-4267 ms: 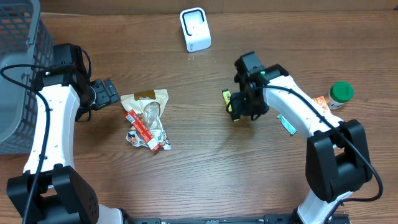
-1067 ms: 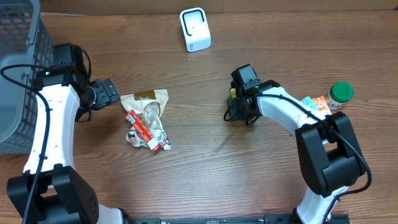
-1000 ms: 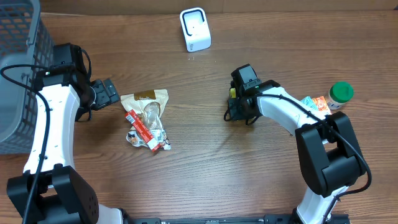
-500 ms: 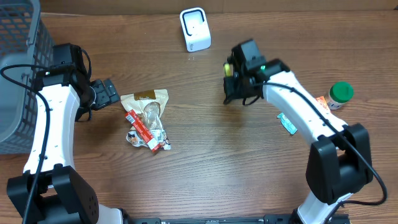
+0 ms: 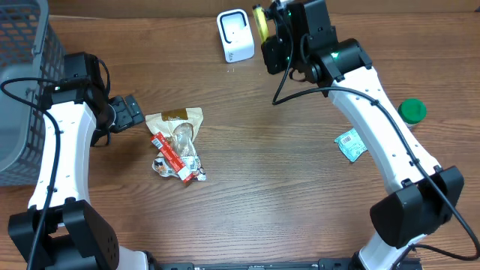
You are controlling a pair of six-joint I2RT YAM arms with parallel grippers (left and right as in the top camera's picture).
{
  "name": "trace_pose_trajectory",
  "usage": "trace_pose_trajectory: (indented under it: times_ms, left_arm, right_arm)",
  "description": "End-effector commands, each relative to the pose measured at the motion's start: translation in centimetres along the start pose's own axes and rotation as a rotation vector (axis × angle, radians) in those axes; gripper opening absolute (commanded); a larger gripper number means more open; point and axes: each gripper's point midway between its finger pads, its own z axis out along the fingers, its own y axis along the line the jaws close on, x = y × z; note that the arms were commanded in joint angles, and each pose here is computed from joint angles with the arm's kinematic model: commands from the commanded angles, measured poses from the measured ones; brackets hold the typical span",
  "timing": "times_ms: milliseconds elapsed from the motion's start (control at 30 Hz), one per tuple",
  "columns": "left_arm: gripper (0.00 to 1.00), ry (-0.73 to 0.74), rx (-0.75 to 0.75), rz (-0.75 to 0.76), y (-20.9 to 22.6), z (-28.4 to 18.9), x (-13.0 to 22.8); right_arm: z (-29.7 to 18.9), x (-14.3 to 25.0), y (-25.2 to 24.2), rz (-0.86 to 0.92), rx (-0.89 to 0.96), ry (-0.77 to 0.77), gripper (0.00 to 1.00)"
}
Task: Scan the item barcode
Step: 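Carry the yellow tube up toward the white scanner, then hold the yellow tube in front of the scanner window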
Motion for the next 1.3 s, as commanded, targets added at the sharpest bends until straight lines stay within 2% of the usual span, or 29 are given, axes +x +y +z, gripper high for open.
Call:
trace_pose_trajectory:
  times_ms: [0, 100, 200, 400, 567, 700, 900, 1100, 1267]
  left_arm:
    - [1.0, -0.021, 0.01, 0.019, -0.3, -0.6, -0.6]
    - [1.0, -0.02, 0.01, 0.019, -0.3, -0.6, -0.6]
    - [0.99, -0.021, 0.011, 0.019, -0.3, -0.6, -0.6]
    - [1.0, -0.02, 0.01, 0.019, -0.3, -0.6, -0.6]
    - [1.0, -0.021, 0.011, 0.019, -0.3, -0.6, -0.6]
    - [1.0, -0.021, 0.011, 0.019, -0.3, -0.6, -0.6]
    - [1.0, -0.021, 0.011, 0.019, -0.3, -0.6, -0.6]
    - [1.0, -0.021, 0.011, 0.019, -0.3, -0.6, -0.6]
    - [1.0, -0.021, 0.011, 0.019, -0.3, -0.6, -0.6]
  right_arm:
    - [2.5, 0.8, -0.1, -0.139, -0.005, 0.031, 0.03]
    - [4.2, 1.1, -0.5, -0.139, 0.009, 0.032, 0.03]
    - [6.0, 0.7, -2.4, -0.157, 0.107, 0.009, 0.03]
    - [10.7, 1.0, -5.8, -0.436, 0.303, 0.017, 0.03]
    - [13.4, 0.0, -8.4, -0.523, 0.474, -0.035, 0.03]
    - [15.3, -1.4, -8.1, -0.57, 0.51, -0.127, 0.03]
    - [17.6, -2.0, -6.4, -0.743, 0.538, -0.183, 0.03]
    - [20.3, -0.1, -5.9, -0.896, 0.586, -0.14, 0.03]
    - [21.8, 1.6, -6.4, -0.913, 0.6, -0.103, 0.03]
